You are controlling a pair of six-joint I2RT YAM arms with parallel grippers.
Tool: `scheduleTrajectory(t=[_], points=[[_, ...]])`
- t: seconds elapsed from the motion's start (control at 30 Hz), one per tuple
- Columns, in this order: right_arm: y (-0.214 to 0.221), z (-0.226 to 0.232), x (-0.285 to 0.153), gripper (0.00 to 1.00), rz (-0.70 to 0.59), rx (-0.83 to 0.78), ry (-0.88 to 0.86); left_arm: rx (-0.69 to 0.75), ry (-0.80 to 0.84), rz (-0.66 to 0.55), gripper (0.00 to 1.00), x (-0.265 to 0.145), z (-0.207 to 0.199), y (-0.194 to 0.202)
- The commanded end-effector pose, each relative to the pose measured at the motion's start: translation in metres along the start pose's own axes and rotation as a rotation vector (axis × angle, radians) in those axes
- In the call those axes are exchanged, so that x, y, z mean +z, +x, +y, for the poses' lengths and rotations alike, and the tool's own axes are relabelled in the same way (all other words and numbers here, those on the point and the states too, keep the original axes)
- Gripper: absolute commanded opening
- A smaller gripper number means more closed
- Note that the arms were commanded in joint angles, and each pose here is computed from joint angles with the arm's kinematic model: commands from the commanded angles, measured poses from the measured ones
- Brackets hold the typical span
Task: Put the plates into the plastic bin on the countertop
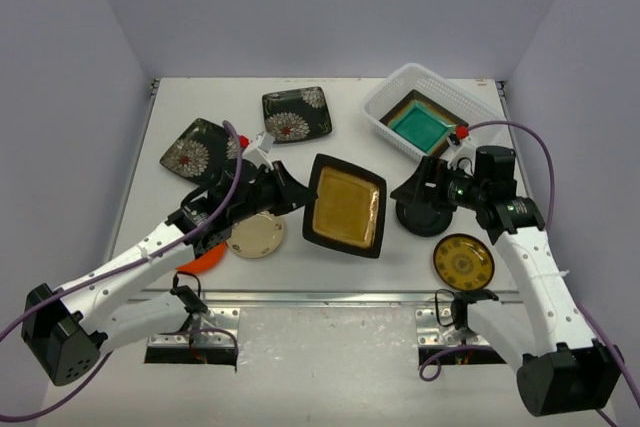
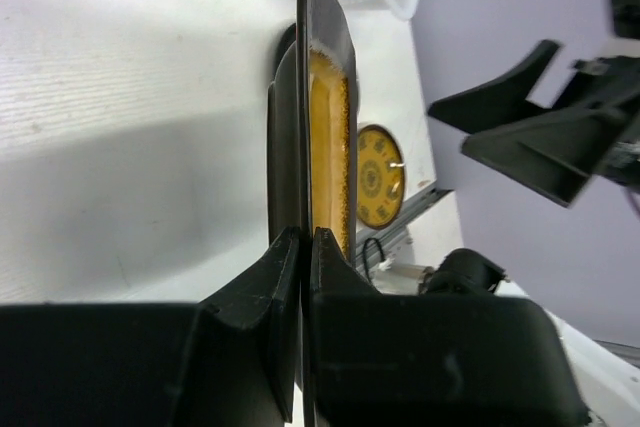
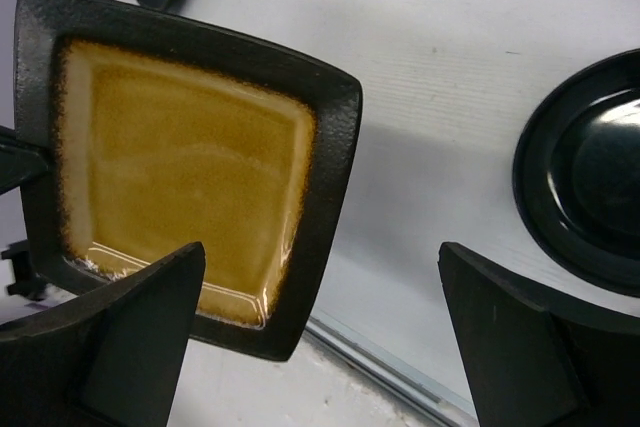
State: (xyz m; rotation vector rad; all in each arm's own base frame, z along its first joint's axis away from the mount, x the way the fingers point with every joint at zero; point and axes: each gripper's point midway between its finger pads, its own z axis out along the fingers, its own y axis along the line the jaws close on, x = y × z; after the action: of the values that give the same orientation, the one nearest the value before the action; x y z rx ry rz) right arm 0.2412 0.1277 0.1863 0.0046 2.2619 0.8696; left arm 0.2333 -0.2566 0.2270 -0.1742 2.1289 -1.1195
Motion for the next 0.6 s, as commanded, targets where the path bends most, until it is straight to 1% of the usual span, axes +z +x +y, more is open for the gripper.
scheduleTrajectory(t=[0.0,0.1,0.2,0.27,0.37,0.4,0.43,0.5,0.53,0.57], points=[[0.002,0.022,0.007,0.99,0.033,0.026,-0.233,-0.075,0.343,-0.219,0.00,-0.040,-0.089,-0.058],[0.010,0.026,0.014,0.99,0.079,0.050,-0.311,-0.109,0.400,-0.257,0.00,-0.048,-0.097,-0.065],[0.014,0.043,0.013,0.99,0.104,0.058,-0.454,-0.122,0.452,-0.238,0.00,-0.049,-0.106,-0.063],[0.017,0.049,0.012,0.96,0.112,0.071,-0.514,-0.123,0.485,-0.227,0.00,-0.047,-0.112,-0.062],[0.017,0.057,0.009,0.87,0.132,0.075,-0.588,-0.134,0.530,-0.196,0.00,-0.043,-0.117,-0.057],[0.015,0.058,0.008,0.75,0.129,0.073,-0.595,-0.139,0.538,-0.190,0.00,-0.041,-0.117,-0.056],[0.013,0.059,0.008,0.57,0.128,0.076,-0.596,-0.144,0.543,-0.183,0.00,-0.038,-0.118,-0.055],[0.010,0.060,0.007,0.42,0.114,0.062,-0.590,-0.145,0.535,-0.183,0.00,-0.036,-0.117,-0.055],[0.006,0.061,0.006,0.18,0.099,0.049,-0.583,-0.144,0.509,-0.183,0.00,-0.034,-0.113,-0.055],[0.003,0.061,0.005,0.04,0.087,0.045,-0.573,-0.134,0.487,-0.193,0.00,-0.033,-0.109,-0.056]])
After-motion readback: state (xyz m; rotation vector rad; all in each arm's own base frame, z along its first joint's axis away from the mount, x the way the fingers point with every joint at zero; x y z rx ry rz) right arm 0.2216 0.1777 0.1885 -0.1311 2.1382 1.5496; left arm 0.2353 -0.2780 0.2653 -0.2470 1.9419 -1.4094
